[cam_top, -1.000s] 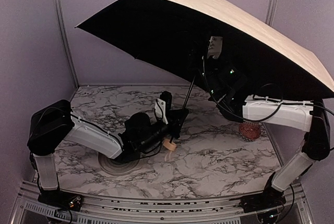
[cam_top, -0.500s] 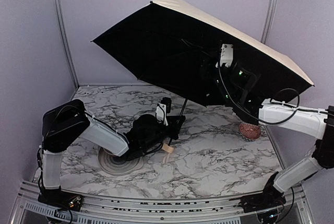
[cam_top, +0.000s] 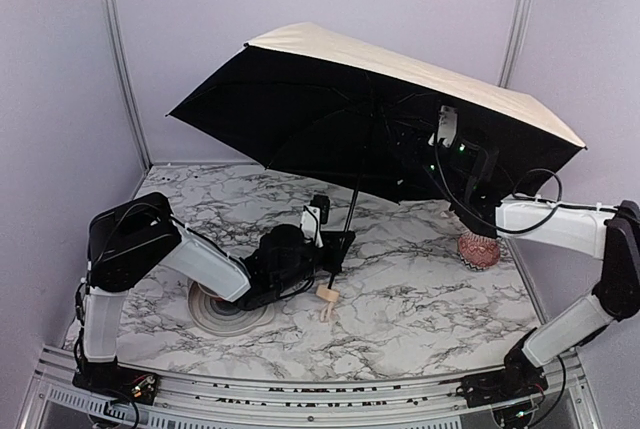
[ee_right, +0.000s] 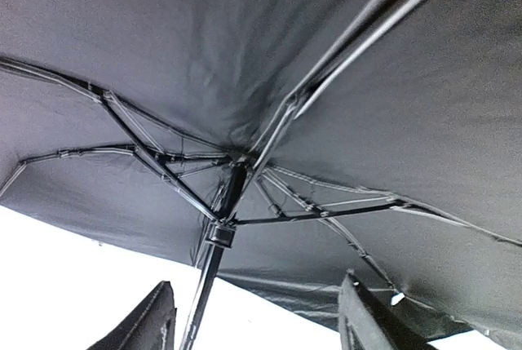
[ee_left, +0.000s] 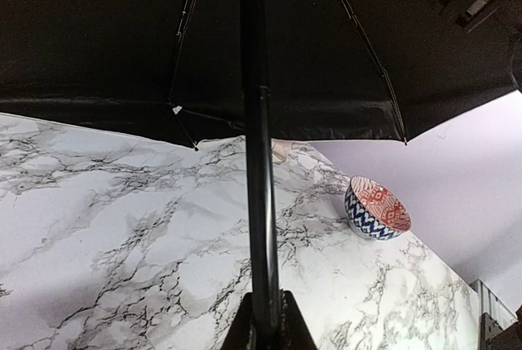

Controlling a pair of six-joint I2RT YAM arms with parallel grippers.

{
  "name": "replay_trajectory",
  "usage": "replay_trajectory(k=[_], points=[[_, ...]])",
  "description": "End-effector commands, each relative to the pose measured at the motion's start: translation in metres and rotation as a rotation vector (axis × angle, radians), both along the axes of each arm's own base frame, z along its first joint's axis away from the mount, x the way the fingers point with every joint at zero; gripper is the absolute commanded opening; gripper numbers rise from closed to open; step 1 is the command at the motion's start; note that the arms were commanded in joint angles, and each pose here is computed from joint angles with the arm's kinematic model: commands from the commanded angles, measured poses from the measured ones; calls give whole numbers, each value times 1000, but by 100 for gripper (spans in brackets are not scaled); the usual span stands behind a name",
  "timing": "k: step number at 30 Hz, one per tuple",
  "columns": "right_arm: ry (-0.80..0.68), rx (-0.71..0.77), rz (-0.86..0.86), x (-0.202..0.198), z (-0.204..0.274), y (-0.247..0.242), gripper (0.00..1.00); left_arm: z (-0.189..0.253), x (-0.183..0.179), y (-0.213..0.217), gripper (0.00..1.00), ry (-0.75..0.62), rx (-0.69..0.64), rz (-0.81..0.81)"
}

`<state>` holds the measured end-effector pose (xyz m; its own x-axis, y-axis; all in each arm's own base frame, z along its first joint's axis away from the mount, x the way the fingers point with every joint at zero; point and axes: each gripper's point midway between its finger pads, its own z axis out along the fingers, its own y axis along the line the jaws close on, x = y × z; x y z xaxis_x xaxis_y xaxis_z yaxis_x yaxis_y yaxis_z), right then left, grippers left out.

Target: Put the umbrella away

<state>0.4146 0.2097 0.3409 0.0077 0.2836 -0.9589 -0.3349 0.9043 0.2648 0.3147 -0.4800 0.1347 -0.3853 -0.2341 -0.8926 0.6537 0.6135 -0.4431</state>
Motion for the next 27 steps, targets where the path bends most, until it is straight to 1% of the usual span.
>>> replay_trajectory(k=[1, 7, 13, 15, 19, 24, 27], points=[[-68, 62, 41, 14, 22, 16, 68, 10, 0, -10, 0, -52, -17, -17], [-40, 56, 5, 45, 8, 35, 65, 4, -1, -13, 0, -69, 8, -15], [-23, 59, -55, 65, -1, 38, 51, 5, 0, -12, 0, -78, 11, -8], [-23, 62, -76, 69, -3, 36, 48, 6, 0, -12, 0, -78, 9, -11], [3, 73, -96, 80, -13, 35, 47, 7, 0, -11, 0, -81, 6, -8], [16, 79, -88, 84, -24, 39, 45, 8, 0, -11, 0, -87, 7, -10], [6, 78, -94, 85, -28, 38, 47, 9, 0, -12, 0, -89, 6, -13]])
